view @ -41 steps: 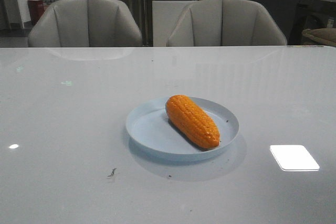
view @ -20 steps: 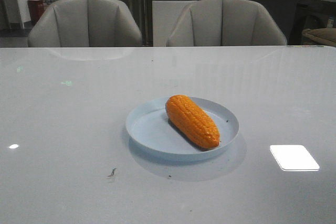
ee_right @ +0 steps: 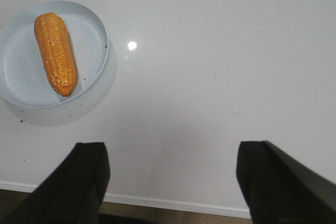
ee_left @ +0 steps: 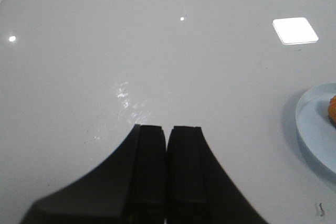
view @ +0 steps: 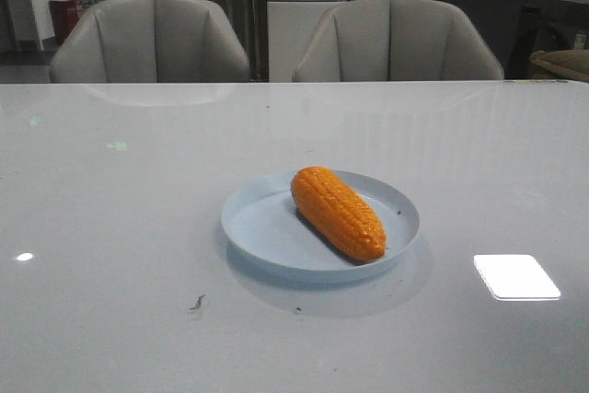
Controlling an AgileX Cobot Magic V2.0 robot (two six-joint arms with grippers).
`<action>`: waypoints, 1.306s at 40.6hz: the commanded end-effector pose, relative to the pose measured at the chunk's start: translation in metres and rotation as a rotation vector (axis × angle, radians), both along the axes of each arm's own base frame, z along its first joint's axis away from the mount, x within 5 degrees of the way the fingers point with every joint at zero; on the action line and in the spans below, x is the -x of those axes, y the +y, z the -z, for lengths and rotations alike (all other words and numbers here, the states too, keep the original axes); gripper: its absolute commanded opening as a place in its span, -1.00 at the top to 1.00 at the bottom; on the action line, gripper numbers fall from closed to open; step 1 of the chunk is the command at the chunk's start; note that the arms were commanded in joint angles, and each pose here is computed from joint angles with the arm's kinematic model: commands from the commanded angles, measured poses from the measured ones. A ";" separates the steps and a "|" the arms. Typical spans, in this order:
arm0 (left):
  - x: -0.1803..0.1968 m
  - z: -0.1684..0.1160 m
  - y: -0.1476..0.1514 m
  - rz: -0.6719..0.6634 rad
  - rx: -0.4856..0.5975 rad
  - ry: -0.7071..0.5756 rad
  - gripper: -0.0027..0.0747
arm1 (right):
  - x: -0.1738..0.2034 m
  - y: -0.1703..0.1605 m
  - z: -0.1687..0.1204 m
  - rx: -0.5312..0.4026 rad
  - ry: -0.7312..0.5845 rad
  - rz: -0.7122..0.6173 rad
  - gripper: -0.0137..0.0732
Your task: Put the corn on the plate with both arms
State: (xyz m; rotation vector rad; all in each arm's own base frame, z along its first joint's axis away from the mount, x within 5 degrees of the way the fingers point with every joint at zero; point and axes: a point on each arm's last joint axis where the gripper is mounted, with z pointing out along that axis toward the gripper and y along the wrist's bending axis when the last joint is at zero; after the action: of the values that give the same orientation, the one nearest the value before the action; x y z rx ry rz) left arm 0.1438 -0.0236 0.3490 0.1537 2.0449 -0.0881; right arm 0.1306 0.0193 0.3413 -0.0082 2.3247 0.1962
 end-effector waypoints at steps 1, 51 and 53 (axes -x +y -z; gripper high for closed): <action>0.008 -0.017 -0.002 0.077 -0.023 -0.221 0.70 | -0.003 -0.001 -0.014 -0.005 -0.098 0.013 -0.71; 0.090 0.134 0.024 -0.162 0.094 -0.613 0.70 | -0.003 -0.001 -0.013 -0.004 -0.090 0.013 -0.71; 0.090 0.134 0.024 -0.162 0.094 -0.613 0.70 | -0.003 -0.001 -0.013 -0.004 -0.090 0.013 -0.71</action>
State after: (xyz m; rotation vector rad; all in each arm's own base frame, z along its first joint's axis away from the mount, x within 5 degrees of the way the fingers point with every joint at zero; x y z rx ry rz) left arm 0.0563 -0.0003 0.2074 -0.0182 1.5296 -0.0202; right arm 0.1306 0.0193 0.3413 -0.0065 2.3248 0.1970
